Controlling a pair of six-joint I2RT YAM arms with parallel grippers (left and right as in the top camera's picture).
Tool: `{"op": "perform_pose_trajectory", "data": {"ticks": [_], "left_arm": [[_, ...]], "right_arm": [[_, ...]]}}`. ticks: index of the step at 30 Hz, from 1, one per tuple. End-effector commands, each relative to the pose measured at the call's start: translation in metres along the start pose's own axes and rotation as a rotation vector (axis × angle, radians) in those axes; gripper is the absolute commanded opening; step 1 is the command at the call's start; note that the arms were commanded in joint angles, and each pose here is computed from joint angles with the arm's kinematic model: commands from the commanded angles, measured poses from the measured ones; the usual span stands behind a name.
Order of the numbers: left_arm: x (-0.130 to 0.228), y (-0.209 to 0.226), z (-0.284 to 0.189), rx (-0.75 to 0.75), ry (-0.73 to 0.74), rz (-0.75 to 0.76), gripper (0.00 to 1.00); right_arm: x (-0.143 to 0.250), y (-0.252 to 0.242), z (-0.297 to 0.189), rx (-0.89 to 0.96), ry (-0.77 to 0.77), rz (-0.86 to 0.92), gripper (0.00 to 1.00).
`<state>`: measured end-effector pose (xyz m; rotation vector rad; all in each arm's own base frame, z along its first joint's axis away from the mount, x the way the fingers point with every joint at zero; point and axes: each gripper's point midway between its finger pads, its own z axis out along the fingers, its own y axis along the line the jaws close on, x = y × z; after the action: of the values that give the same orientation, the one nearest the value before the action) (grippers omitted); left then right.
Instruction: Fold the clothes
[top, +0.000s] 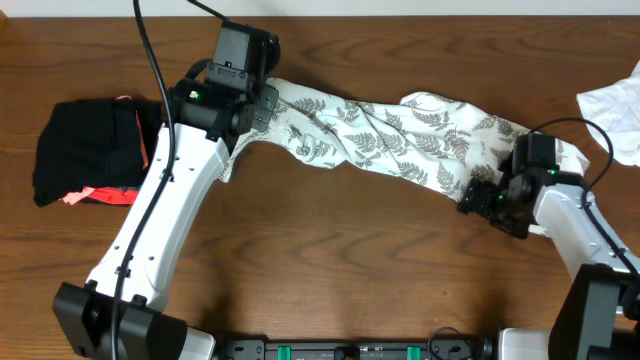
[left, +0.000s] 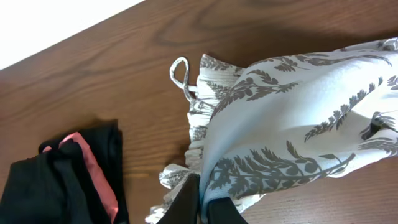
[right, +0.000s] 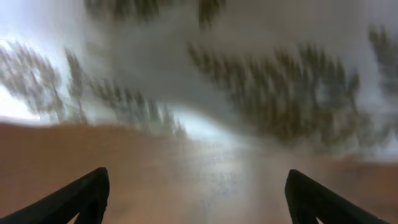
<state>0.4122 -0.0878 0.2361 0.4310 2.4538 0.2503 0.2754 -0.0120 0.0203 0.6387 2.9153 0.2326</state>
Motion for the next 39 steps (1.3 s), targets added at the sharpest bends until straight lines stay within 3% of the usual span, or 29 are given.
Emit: {"op": "perform_pose_trajectory", "data": {"ticks": [1,19,30,39], "left_arm": [[0.001,0.004,0.0,-0.014,0.005,-0.008,0.06],[0.004,0.003,0.0,-0.013,0.016,-0.005,0.06],[0.005,0.003,0.0,-0.012,0.02,-0.004,0.06],[0.005,0.003,0.0,-0.012,0.023,-0.003,0.06]], "right_arm": [[-0.003,-0.003,0.007,-0.002,-0.035,0.049,0.88],[-0.016,-0.041,0.015,0.184,-0.168,0.153,0.89],[0.021,-0.06,0.023,0.249,-0.118,0.627,0.99],[0.007,-0.063,0.047,0.127,-0.285,0.694,0.99]]}}
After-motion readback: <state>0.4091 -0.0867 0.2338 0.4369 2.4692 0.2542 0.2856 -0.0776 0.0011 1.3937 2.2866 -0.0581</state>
